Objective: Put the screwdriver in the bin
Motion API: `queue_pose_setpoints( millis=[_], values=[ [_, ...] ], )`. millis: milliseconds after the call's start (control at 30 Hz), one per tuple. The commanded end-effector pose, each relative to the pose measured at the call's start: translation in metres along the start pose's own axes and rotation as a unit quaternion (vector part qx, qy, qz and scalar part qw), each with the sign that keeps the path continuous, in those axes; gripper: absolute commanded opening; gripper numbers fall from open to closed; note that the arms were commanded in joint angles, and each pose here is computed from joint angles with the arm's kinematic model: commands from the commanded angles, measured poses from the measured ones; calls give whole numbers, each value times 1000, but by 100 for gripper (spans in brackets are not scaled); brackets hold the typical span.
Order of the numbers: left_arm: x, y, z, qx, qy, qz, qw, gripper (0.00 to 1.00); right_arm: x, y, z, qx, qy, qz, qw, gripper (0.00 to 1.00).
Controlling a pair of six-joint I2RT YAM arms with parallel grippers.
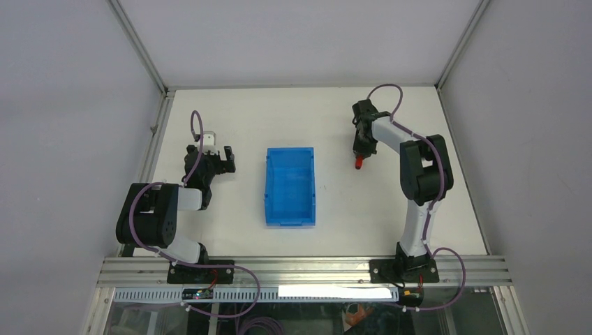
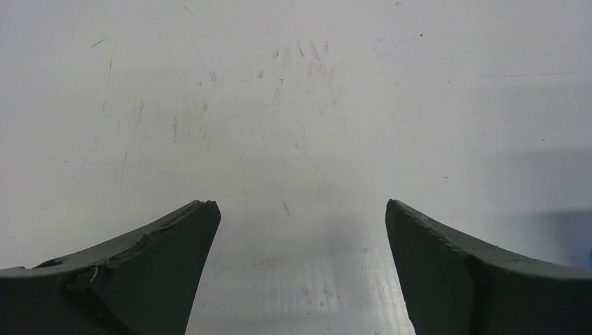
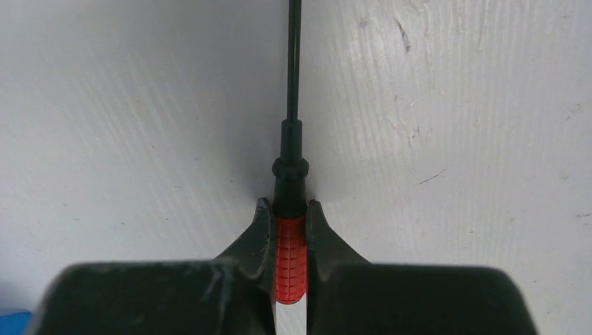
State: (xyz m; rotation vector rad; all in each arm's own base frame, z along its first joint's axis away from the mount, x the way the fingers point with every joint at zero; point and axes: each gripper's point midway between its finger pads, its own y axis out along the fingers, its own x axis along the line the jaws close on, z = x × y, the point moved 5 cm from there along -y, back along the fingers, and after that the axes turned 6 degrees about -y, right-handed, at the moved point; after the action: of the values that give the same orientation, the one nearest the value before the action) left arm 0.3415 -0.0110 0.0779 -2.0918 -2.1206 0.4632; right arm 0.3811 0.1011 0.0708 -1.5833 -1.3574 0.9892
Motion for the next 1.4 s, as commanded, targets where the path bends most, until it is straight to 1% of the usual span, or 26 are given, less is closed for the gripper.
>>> queue_pose_setpoints(
  millis=[0, 167, 400, 500, 633, 700, 800, 900, 1000, 1100, 1233, 1367],
  values=[
    [-6, 0, -14, -25, -8, 11, 1000, 99, -7, -41, -20, -50, -6, 6, 999, 0],
    [-6, 0, -13, -25, -8, 11, 1000, 99, -17, -99, -27, -101, -18, 14, 995, 0],
    [-6, 0, -13, -25, -8, 11, 1000, 99, -17, -167, -21, -164, -25, 16, 986, 0],
    [-6, 0, -14, -25, -8, 11, 1000, 99, -11, -203, -17, -199, -36, 11, 979, 4],
    [-6, 0, -13, -25, -8, 11, 1000, 99, 9, -241, -7, -236, -65, -5, 970, 4],
    [-6, 0, -13, -25, -8, 12, 1000, 99, 27, -256, 2, -249, -96, -25, 963, 4],
    [-6, 0, -14, -25, -8, 12, 1000, 99, 59, -281, 15, -275, -142, -72, 948, 5],
    [-6, 0, -13, -25, -8, 11, 1000, 99, 90, -300, 27, -295, -173, -117, 932, 5],
    [-6, 0, -13, -25, -8, 12, 1000, 99, 123, -307, 42, -303, -210, -159, 916, 5],
    [-6, 0, -13, -25, -8, 12, 1000, 99, 151, -300, 57, -299, -231, -184, 907, 4],
    [-6, 0, -14, -25, -8, 11, 1000, 99, 179, -278, 79, -287, -248, -192, 905, 4],
    [-6, 0, -13, -25, -8, 12, 1000, 99, 199, -254, 104, -275, -246, -213, 905, 4]
  ],
)
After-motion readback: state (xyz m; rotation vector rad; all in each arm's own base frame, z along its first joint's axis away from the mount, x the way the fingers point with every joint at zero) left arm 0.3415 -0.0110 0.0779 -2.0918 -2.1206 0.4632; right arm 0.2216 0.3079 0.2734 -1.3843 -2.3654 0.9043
